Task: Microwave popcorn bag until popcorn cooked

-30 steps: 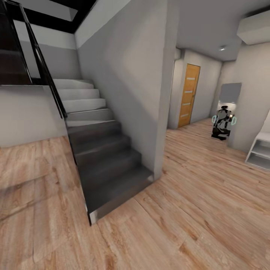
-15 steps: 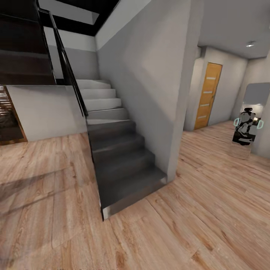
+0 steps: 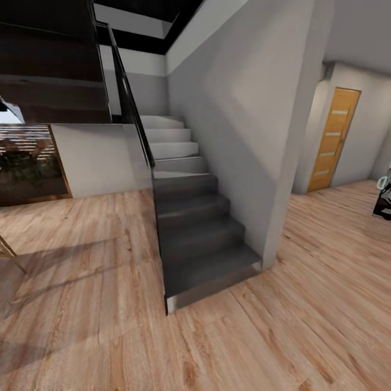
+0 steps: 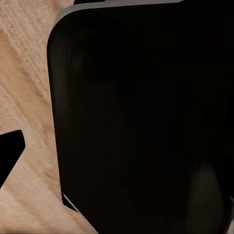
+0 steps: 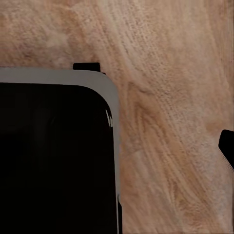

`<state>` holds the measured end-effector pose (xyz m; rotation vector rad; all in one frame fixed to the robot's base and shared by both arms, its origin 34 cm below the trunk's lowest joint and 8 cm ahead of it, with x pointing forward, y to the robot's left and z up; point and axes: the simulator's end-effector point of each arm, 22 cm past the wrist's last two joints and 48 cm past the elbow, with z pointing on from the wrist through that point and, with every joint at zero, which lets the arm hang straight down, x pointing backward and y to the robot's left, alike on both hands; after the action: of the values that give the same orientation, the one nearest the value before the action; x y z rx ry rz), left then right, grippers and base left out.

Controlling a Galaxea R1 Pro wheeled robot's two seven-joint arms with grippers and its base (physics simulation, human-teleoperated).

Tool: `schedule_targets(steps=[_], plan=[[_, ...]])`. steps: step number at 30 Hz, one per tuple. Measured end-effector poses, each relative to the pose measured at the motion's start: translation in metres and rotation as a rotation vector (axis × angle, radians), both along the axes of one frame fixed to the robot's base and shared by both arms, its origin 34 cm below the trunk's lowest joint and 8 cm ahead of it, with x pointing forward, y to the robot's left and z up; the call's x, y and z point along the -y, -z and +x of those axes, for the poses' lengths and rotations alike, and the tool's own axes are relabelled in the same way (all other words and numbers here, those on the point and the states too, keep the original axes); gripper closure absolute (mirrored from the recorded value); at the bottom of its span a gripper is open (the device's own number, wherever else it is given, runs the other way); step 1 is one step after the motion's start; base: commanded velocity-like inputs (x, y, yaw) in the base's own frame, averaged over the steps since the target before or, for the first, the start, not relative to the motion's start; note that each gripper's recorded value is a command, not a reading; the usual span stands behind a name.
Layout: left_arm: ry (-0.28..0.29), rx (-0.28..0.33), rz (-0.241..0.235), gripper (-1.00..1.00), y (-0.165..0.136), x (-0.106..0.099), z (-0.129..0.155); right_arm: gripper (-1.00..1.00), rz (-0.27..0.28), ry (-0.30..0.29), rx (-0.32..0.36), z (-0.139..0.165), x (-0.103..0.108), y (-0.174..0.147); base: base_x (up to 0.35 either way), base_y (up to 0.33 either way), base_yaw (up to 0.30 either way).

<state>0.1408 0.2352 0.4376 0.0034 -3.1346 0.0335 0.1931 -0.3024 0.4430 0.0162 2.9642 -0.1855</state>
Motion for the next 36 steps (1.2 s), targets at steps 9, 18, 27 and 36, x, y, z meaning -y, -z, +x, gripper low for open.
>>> schedule_targets(steps=[9,18,27,36], plan=[[0.000,0.000,0.000,-1.00,0.0000,0.0000,0.0000,-1.00,0.003,-0.001,0.000,0.0000,-0.0023,0.0002,0.000,0.000,0.266],[0.000,0.000,0.000,-1.00,0.0000,0.0000,-0.0001,-1.00,0.003,-0.001,0.000,0.0000,-0.0025,0.0002,0.000,0.000,0.267],[0.000,0.000,0.000,-1.00,0.0000,0.0000,-0.0001,-1.00,0.003,-0.001,0.000,0.0000,-0.0025,0.0002,0.000,0.000,0.267],[0.000,0.000,0.000,-1.00,0.0000,0.0000,0.0000,-1.00,0.003,-0.001,0.000,0.0000,-0.0025,0.0002,0.000,0.000,0.266]])
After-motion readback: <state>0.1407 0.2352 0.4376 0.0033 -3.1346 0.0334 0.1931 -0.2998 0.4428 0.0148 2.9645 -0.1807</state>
